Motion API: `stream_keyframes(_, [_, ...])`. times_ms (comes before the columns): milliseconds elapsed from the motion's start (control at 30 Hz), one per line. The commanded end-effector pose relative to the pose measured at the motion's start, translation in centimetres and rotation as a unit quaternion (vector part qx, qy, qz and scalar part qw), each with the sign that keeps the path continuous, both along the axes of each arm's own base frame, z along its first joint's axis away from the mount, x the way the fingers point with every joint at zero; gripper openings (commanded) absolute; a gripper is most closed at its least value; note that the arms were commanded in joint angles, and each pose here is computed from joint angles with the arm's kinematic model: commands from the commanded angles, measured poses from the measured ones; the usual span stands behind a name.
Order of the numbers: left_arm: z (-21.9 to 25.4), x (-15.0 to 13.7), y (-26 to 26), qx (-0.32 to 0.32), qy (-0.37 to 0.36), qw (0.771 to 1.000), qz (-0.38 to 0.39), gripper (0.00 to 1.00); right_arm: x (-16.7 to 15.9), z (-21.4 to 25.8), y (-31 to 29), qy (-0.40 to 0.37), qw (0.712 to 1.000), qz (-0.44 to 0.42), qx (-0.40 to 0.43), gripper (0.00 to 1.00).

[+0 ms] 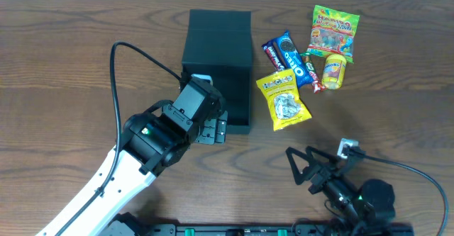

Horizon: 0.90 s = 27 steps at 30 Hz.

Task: Pack container
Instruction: 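Reach the right gripper to the blue Oreo pack and grasp it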

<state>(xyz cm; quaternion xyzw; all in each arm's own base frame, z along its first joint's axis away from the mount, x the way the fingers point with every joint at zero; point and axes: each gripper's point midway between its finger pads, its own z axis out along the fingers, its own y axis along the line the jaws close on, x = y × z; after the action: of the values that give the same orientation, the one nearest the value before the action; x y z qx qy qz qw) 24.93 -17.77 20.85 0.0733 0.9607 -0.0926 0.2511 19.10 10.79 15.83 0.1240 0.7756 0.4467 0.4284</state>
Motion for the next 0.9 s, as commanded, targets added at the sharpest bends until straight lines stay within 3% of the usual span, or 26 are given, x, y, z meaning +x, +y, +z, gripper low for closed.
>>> stream_keyframes(0, [-0.1, -0.1, 0.0, 0.003, 0.001, 1.000, -0.006, 0.92, 0.1, 1.5, 0.3, -0.012, 0.999, 0.004, 0.035, 0.99])
stream_keyframes(100, [-0.1, -0.1, 0.0, 0.003, 0.001, 1.000, -0.006, 0.92, 0.8, 4.8, 0.5, -0.090, 0.995, 0.014, 0.026, 0.99])
stream_keyframes(233, [-0.1, -0.1, 0.0, 0.003, 0.001, 1.000, -0.006, 0.93, 2.7, 6.1, -0.3, -0.098, 0.995, -0.009, -0.011, 0.99])
stream_keyframes(567, [0.1, 0.3, 0.1, 0.006, -0.008, 1.000, -0.002, 0.96, 12.0, 8.7, -1.7, -0.032, 0.981, 0.031, -0.191, 0.99])
stream_keyframes(867, [0.3, 0.7, 0.2, 0.008, -0.019, 1.000, 0.003, 0.97, 21.2, 5.1, -5.4, 0.096, 0.931, 0.014, -0.353, 0.99])
